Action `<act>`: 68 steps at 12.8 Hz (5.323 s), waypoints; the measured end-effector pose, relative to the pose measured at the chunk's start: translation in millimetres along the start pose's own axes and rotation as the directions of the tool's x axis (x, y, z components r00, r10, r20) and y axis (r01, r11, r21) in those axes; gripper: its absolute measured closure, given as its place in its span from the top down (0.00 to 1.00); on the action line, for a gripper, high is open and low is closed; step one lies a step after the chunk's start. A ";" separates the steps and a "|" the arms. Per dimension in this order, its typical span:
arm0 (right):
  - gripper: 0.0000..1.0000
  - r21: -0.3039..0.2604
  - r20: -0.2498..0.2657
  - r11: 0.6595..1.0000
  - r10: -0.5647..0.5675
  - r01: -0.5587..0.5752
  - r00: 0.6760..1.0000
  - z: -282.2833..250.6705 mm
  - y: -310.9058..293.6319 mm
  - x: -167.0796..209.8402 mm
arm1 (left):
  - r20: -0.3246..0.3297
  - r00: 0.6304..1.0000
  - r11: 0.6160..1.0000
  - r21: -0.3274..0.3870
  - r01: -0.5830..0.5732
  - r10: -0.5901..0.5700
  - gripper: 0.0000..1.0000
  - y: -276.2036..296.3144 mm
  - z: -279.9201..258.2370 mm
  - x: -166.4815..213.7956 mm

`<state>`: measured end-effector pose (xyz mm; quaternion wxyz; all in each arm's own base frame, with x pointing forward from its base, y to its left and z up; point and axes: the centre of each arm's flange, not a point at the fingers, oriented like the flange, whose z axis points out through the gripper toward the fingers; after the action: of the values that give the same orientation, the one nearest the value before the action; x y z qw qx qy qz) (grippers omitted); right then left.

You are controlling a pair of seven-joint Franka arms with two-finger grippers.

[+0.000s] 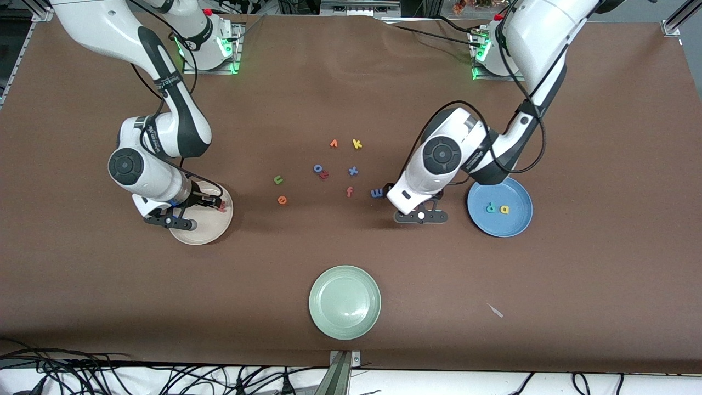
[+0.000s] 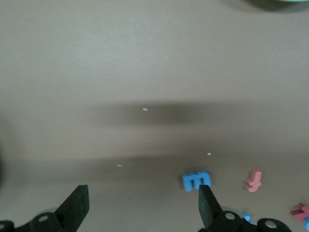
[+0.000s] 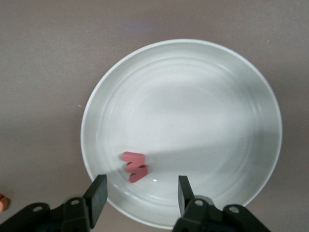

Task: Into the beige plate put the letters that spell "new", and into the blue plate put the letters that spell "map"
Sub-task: 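Place the pink w on the white plate while the left gripper reaches the m, then grasp the green n with the right gripper while the left gripper grasps the m, then place the n on the white plate while the left gripper places the m, then grasp the orange e with the right gripper while the left gripper withdraws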

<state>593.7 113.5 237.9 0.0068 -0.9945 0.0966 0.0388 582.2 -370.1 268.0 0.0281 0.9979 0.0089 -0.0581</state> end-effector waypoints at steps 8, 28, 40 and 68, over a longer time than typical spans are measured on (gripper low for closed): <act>0.67 0.044 0.004 0.969 0.243 -0.242 0.970 7.7 -137.4 -71.4 | 0.003 1.000 0.999 -0.044 0.031 -0.031 1.00 45.4 57.4 4.0; 0.39 0.074 -0.021 0.933 0.354 -0.351 0.935 74.9 -150.0 -131.3 | 0.035 0.998 0.997 0.058 -0.048 0.046 0.42 66.3 104.2 -34.5; 0.26 0.010 -0.028 0.995 0.101 -0.101 0.995 -2.0 -20.8 -51.7 | 0.253 0.948 0.959 0.154 -0.239 0.196 0.42 -133.9 -10.9 42.6; 0.61 0.078 -0.033 0.942 0.328 -0.325 0.944 71.5 -192.3 -75.6 | -0.141 0.963 0.973 0.066 -0.221 0.228 1.00 -286.7 -326.5 3.7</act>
<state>551.4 318.2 173.7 0.0336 -0.9645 0.2616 0.0131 617.5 -65.1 575.6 0.0092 0.9944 -0.1036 0.0195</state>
